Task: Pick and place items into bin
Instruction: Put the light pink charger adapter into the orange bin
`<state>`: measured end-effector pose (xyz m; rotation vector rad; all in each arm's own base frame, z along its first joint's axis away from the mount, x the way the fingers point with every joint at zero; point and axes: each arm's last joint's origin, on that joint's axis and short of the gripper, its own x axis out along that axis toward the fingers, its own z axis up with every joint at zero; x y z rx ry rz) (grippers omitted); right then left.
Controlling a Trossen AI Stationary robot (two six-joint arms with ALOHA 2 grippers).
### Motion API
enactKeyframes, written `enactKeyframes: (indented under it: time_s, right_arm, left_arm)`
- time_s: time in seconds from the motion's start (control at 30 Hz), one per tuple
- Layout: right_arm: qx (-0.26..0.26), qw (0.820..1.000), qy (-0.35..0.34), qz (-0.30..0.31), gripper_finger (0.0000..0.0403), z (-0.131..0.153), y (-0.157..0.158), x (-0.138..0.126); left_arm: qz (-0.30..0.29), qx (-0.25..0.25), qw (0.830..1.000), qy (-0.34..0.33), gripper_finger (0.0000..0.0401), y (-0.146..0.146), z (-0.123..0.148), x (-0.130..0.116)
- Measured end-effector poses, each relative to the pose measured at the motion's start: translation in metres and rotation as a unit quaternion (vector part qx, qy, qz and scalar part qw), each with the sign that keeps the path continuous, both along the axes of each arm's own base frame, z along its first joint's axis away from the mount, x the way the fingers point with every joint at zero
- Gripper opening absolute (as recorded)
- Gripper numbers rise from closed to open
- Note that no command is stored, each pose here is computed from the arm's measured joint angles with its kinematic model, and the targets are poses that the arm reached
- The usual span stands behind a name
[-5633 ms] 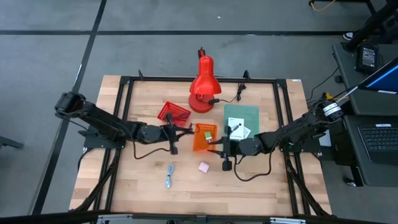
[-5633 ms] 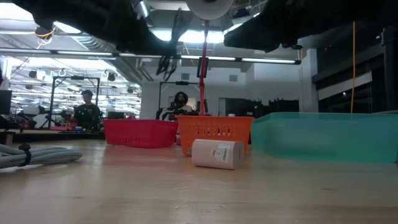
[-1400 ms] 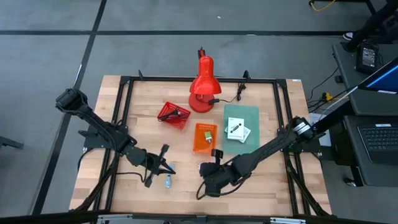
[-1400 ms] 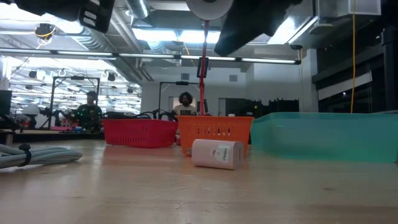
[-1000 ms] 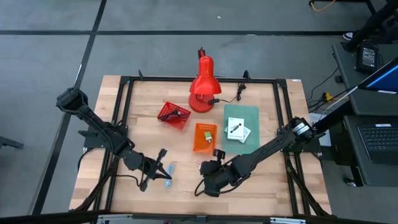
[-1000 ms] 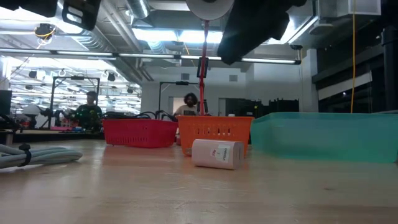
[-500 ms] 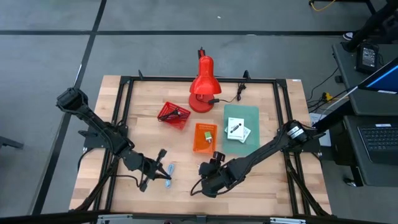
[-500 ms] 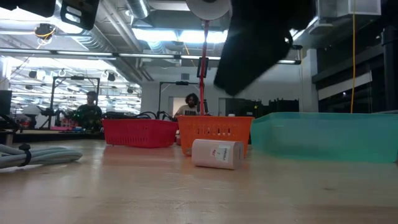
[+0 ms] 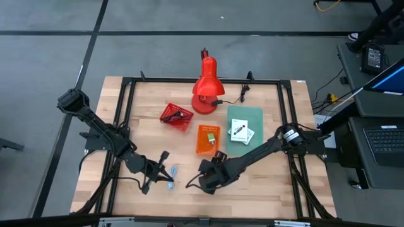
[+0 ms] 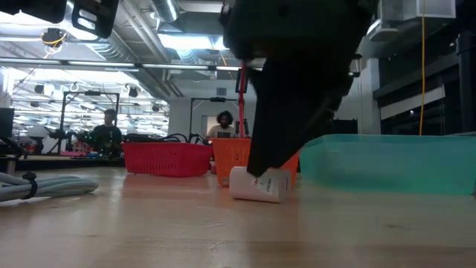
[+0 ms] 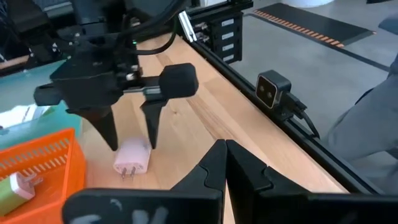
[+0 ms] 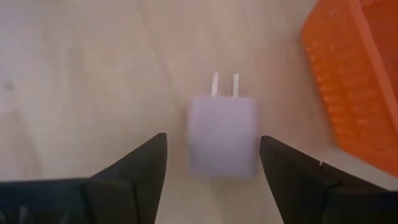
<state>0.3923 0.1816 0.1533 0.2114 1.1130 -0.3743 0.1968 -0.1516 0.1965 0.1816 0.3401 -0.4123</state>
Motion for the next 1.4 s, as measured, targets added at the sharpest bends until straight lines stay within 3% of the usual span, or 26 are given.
enactKeyframes:
  time_s: [0.2,0.37,1.13,1.4]
  right_arm:
    - [-0.004,1.000,0.009,-0.010,0.0236,-0.009,-0.008,0.005]
    - [0.028,0.999,0.031,-0.002,0.0236,-0.018,-0.008,0.007]
    - [0.007,1.000,-0.003,0.012,0.0235,-0.028,-0.008,0.017]
    - [0.006,1.000,-0.004,0.010,0.0166,-0.027,-0.009,0.017]
  left_arm:
    - [0.009,-0.006,1.000,0.023,0.0003,0.001,-0.004,-0.001]
    - [0.009,-0.002,1.000,0.029,0.0003,0.001,-0.005,-0.002]
    - [0.009,-0.001,1.000,0.029,0.0003,0.001,-0.005,-0.002]
    - [0.009,-0.002,1.000,0.029,0.0003,0.001,-0.005,-0.002]
